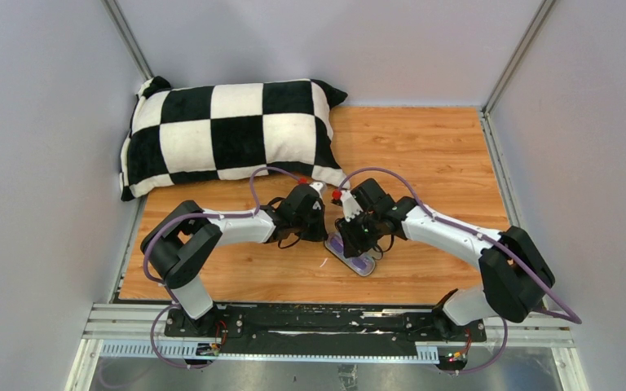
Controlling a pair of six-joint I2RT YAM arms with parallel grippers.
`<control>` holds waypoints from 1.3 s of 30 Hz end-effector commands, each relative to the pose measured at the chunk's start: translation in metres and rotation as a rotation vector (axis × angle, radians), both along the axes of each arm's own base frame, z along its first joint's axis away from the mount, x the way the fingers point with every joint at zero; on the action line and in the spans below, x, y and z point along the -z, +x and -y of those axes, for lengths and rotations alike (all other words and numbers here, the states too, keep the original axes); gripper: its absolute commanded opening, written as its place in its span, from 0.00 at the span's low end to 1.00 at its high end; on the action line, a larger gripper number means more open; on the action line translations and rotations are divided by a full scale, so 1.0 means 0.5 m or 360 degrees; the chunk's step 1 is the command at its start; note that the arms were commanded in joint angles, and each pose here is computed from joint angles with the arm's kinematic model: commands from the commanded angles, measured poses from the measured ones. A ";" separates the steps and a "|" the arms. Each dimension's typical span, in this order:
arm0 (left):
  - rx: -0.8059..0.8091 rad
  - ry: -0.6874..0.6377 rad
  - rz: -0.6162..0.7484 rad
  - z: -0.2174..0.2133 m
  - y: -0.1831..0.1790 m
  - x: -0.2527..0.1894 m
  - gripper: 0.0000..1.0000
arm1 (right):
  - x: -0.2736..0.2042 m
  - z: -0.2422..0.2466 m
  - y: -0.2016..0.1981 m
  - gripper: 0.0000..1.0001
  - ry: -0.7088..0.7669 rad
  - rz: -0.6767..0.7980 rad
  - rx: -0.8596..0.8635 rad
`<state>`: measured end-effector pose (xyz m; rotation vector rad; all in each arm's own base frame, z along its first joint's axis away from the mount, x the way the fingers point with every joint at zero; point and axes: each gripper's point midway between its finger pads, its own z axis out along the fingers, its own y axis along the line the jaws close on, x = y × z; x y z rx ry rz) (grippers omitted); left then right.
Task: Organize the sunglasses
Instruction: Place the sunglasses in the sunglasses case, then adjust the sunglasses case at the center of the board.
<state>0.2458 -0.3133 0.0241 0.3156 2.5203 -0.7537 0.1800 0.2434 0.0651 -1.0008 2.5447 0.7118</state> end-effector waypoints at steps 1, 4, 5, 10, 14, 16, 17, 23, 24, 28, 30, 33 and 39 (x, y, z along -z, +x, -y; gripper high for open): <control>0.0001 0.0034 -0.0032 -0.013 -0.010 0.018 0.00 | -0.001 0.017 -0.021 0.38 -0.0055 -0.0010 -0.0001; 0.0002 0.0035 -0.0032 -0.014 -0.010 0.018 0.00 | -0.011 0.020 -0.022 0.38 -0.0057 0.0009 0.0011; 0.0003 0.0036 -0.0031 -0.013 -0.010 0.018 0.00 | -0.016 0.021 -0.021 0.39 -0.0056 0.0021 0.0015; 0.0001 0.0036 -0.0034 -0.014 -0.010 0.018 0.00 | -0.056 0.029 -0.005 0.39 -0.0054 0.0137 0.0060; -0.0001 0.0026 -0.0032 -0.012 -0.009 0.015 0.00 | -0.096 0.052 0.033 0.40 -0.0081 0.0338 0.0203; 0.0000 0.0024 -0.0024 -0.011 -0.007 0.012 0.00 | -0.113 0.062 0.051 0.49 -0.0070 0.0437 0.0272; 0.0003 0.0023 -0.0021 -0.010 -0.007 0.011 0.00 | -0.117 0.068 0.056 0.54 -0.0076 0.0469 0.0297; 0.0064 0.0042 -0.0025 -0.004 -0.007 0.010 0.00 | -0.104 0.112 0.093 0.61 -0.0193 0.0524 0.0504; 0.0093 0.0037 -0.0022 0.000 -0.008 0.008 0.00 | -0.100 0.112 0.094 0.61 -0.0202 0.0514 0.0504; 0.0183 0.0085 -0.0047 0.000 -0.016 0.012 0.00 | -0.078 0.106 0.095 0.61 -0.0237 0.0458 0.0456; 0.0195 0.0084 -0.0041 0.001 -0.015 0.010 0.00 | -0.067 0.094 0.089 0.61 -0.0226 0.0402 0.0396; 0.0209 0.0086 -0.0041 0.004 -0.014 0.010 0.00 | -0.050 0.087 0.090 0.60 -0.0239 0.0365 0.0356; 0.0220 0.0102 -0.0043 0.007 -0.009 0.011 0.00 | -0.040 0.083 0.090 0.33 -0.0232 0.0328 0.0344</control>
